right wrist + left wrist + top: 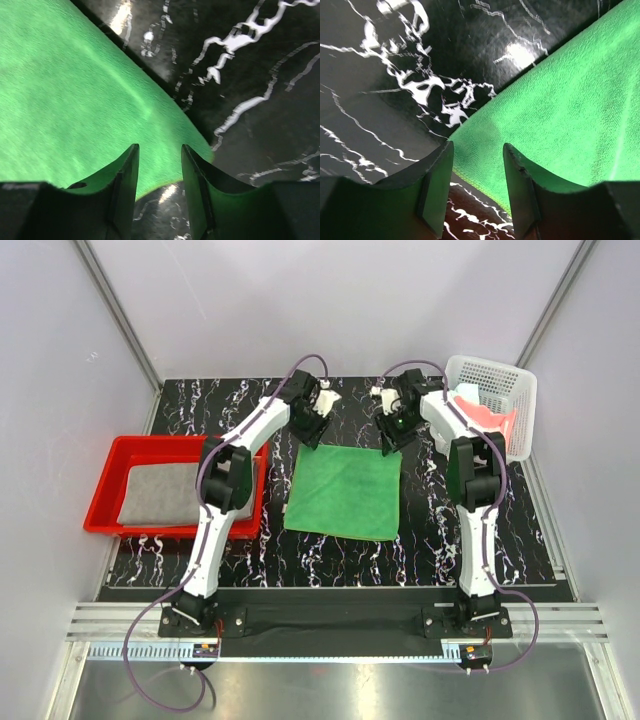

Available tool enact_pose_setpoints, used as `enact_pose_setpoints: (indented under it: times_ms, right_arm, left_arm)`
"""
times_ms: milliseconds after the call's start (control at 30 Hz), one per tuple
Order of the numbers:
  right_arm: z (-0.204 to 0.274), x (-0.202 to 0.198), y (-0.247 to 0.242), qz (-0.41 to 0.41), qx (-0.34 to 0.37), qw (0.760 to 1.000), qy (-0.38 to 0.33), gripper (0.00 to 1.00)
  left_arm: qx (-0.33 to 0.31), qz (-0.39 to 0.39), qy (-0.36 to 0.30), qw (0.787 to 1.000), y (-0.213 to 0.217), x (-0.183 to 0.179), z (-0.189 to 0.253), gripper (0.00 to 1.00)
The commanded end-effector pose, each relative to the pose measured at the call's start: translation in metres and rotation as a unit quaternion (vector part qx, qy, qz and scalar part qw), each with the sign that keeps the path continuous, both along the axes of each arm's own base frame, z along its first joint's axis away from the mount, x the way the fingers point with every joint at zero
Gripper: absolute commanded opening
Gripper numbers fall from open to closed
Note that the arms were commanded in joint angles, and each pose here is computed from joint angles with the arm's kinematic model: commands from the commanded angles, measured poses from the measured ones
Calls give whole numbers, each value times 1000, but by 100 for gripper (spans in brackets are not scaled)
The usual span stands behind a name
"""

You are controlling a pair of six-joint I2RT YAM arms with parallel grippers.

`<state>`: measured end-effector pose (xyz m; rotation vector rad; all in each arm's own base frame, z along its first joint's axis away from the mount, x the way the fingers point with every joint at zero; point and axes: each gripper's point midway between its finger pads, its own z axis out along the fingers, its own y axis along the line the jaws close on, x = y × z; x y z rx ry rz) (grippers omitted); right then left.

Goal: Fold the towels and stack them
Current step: Fold the towel

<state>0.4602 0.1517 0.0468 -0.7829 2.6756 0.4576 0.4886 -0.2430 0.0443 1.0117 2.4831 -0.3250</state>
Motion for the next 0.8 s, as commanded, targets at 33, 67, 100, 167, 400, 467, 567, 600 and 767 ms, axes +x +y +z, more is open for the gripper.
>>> enact_pose_setpoints:
  times_ms: [33, 67, 100, 167, 400, 467, 567, 600, 767]
  right_arm:
    - [3, 5, -13, 32, -6, 999, -8, 47]
    - [2, 4, -14, 34, -8, 999, -6, 47]
    - [0, 3, -18, 34, -9, 999, -1, 47]
    - [-3, 4, -21, 35, -7, 999, 2, 47]
    - [-14, 6, -29, 41, -3, 999, 12, 48]
    - [-18, 8, -29, 42, 3, 999, 17, 48]
    - [-19, 12, -29, 44, 3, 999, 16, 48]
    - [-18, 14, -30, 43, -1, 999, 13, 48]
    - [-3, 25, -28, 42, 2, 999, -7, 52]
  left_arm:
    - [-1, -13, -31, 999, -4, 19, 6, 49]
    - [9, -7, -36, 999, -1, 22, 5, 48]
    - [15, -6, -38, 999, 0, 23, 2, 48]
    - [25, -8, -37, 999, 4, 23, -2, 47]
    - [48, -24, -32, 998, 12, 21, -11, 42]
    - [58, -22, -38, 997, 15, 23, -10, 42]
    - [62, -15, -52, 997, 20, 29, -2, 46]
    - [60, -14, -59, 996, 21, 31, 4, 46]
    - [52, -12, -60, 997, 29, 37, 5, 46]
